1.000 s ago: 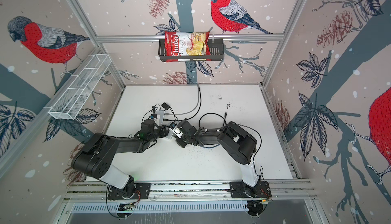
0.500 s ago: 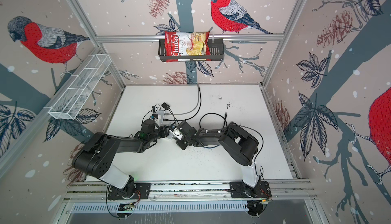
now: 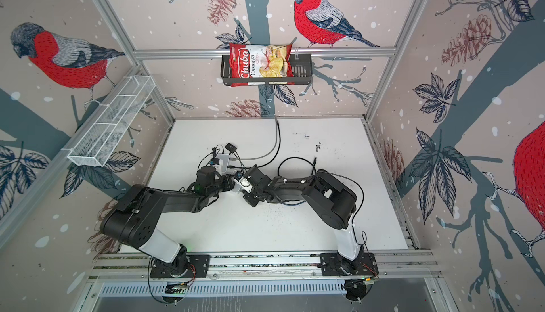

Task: Insert the plug into the switch port
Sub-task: 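Push the black plug into the switch port beside the green-banded plug with the right gripper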

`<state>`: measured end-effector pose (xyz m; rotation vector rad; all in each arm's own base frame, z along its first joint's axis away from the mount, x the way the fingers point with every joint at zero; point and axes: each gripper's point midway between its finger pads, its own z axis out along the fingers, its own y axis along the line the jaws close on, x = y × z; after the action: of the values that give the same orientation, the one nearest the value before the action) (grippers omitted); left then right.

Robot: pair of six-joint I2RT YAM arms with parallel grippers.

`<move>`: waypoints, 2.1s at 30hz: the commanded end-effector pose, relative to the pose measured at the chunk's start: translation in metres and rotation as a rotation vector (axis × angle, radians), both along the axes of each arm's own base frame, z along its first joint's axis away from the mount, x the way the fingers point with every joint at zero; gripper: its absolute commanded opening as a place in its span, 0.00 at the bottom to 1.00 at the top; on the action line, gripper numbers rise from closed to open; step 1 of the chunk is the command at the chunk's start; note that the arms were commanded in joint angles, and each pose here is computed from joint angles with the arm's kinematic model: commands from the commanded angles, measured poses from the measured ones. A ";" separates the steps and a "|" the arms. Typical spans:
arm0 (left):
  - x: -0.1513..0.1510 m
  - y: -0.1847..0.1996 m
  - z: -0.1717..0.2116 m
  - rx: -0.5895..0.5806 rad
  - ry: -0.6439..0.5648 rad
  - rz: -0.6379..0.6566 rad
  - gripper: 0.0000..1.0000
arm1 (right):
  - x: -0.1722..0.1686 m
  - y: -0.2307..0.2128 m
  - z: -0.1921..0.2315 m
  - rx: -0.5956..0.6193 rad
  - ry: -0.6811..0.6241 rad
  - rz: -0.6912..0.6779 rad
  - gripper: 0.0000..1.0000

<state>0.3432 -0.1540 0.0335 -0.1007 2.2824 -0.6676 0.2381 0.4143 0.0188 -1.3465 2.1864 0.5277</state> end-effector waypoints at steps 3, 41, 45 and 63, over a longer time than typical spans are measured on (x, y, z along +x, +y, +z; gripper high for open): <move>-0.001 -0.013 0.008 -0.054 -0.017 -0.057 0.47 | -0.007 -0.020 -0.018 -0.119 0.032 -0.018 0.03; -0.002 -0.021 0.008 -0.075 -0.016 -0.099 0.44 | -0.006 -0.010 -0.012 -0.208 -0.058 0.065 0.04; -0.002 -0.022 0.008 -0.083 -0.014 -0.102 0.44 | -0.001 -0.007 -0.008 -0.193 -0.076 0.050 0.03; -0.019 -0.036 0.009 -0.192 0.000 -0.167 0.39 | -0.011 0.020 -0.016 -0.010 -0.017 0.083 0.03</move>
<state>0.3462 -0.1552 0.0328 -0.0940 2.2277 -0.7010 0.2399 0.4254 0.0131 -1.3729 2.1406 0.4566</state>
